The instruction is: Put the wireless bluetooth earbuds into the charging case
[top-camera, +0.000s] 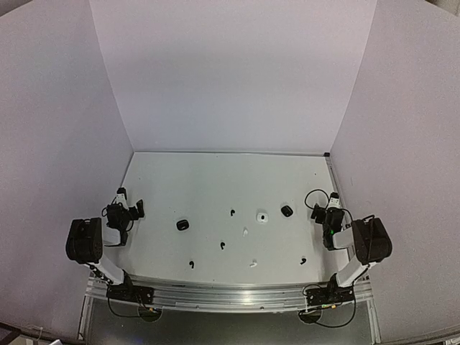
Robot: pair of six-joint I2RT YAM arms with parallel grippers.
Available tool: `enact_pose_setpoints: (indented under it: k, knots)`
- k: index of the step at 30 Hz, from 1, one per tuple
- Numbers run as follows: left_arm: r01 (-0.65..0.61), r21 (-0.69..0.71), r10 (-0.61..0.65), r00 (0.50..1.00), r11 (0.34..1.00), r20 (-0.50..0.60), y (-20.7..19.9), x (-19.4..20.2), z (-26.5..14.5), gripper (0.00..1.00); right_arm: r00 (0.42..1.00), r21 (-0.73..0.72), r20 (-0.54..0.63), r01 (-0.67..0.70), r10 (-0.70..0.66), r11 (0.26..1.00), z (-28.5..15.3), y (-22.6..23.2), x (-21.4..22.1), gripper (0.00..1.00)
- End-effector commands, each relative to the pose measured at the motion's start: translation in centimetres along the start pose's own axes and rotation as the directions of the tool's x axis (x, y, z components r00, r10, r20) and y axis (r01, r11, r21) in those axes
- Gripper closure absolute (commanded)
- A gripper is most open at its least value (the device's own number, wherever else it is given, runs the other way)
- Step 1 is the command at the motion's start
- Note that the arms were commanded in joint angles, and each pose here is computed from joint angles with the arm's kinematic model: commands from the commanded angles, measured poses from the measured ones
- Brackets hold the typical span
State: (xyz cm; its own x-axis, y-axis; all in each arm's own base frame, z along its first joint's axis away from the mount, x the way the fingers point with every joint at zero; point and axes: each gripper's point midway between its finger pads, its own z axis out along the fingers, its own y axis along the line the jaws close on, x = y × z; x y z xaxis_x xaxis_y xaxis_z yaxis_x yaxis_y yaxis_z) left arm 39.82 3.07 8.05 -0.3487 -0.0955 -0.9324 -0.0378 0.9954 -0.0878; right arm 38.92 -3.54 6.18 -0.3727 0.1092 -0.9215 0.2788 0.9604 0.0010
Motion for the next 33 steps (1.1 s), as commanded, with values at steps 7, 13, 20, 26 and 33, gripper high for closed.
enact_pose_setpoints:
  k: [7, 13, 20, 26, 33]
  knots:
    - [0.002, -0.001, -0.002, 0.998, 1.000, 0.061, 0.1, -1.8, 0.3, 0.00, 0.999, -0.300, 0.031, 0.022, -0.013, 0.954, -3.9, 5.1, -7.6, 0.02]
    - [-0.010, 0.032, 0.008, 0.999, 0.999, 0.053, -0.6, -2.9, -0.5, 0.00, 0.958, -0.688, 0.022, 0.221, -0.285, 0.691, -9.3, 15.4, -7.1, 0.02]
    - [0.168, 0.199, -0.136, 0.977, 0.965, -0.166, -4.5, -10.6, -0.5, 0.00, 0.668, -0.857, 0.166, 0.461, -0.726, 0.228, -14.5, 21.9, 0.0, 0.02]
    - [0.029, 0.470, 0.063, 0.982, 0.882, -0.178, -14.0, -11.9, -3.2, 0.00, 0.549, -0.871, 0.256, 0.487, -0.796, 0.056, -13.3, 24.1, 1.4, 0.07]
    - [0.011, 0.719, 0.197, 0.959, 0.695, -0.205, -20.7, -10.2, -7.9, 0.00, 0.450, -0.910, 0.262, 0.410, -0.854, -0.063, -10.7, 25.7, 4.5, 0.09]
